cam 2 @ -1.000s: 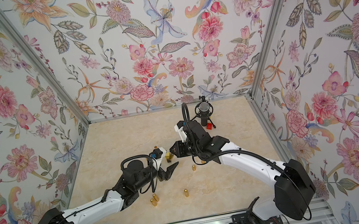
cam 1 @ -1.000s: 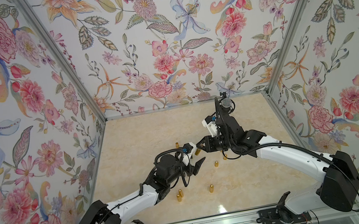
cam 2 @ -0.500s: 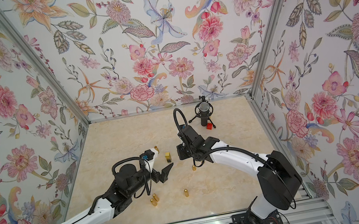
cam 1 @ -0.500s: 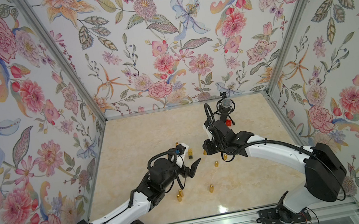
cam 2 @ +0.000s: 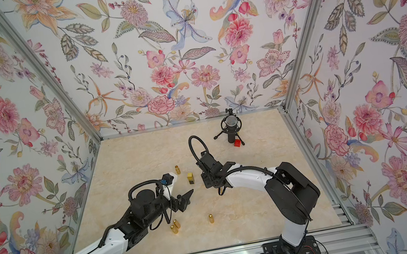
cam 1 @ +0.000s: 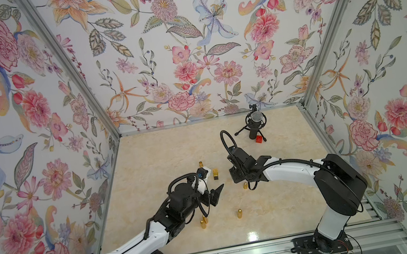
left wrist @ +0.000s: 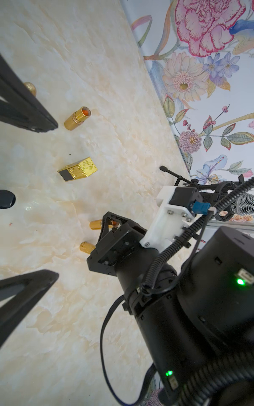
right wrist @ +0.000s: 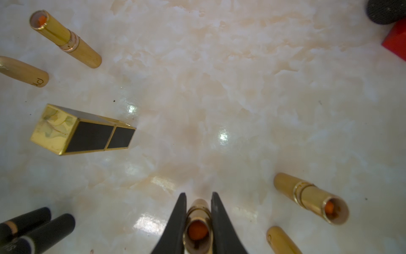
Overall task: Open the lipstick cap
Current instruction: Place the lipstick at the center of the board.
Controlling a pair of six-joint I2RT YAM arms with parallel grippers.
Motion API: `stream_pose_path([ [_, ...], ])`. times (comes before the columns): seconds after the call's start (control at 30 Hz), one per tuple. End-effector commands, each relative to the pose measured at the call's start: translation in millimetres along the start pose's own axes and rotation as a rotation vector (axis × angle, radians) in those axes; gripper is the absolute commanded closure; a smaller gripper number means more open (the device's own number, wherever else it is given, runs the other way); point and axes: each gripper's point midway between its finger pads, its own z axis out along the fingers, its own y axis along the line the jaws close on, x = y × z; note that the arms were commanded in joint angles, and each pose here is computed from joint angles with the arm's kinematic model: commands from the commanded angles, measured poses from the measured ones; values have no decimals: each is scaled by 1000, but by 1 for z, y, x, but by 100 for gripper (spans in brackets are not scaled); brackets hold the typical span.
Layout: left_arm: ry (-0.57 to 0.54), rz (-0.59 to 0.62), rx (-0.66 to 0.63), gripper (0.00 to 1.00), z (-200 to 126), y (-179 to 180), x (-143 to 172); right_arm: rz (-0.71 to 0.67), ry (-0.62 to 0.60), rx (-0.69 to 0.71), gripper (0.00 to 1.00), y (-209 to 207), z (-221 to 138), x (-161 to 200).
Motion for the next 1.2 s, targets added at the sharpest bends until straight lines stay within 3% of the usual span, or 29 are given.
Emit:
stream_pose_path([
  [0.0, 1, -11, -24, 1, -3, 3, 3, -24, -28, 54, 80, -7, 8, 2],
  [0.73, 10, 4, -30, 1, 1, 4, 6, 17, -48, 50, 74, -11, 9, 17],
  [0.93, 13, 5, -29, 1, 1, 4, 7, 18, -58, 44, 69, -10, 6, 13],
  [1.17, 10, 4, -44, 1, 0, 7, 6, 33, -100, 18, 55, -7, -10, -2],
])
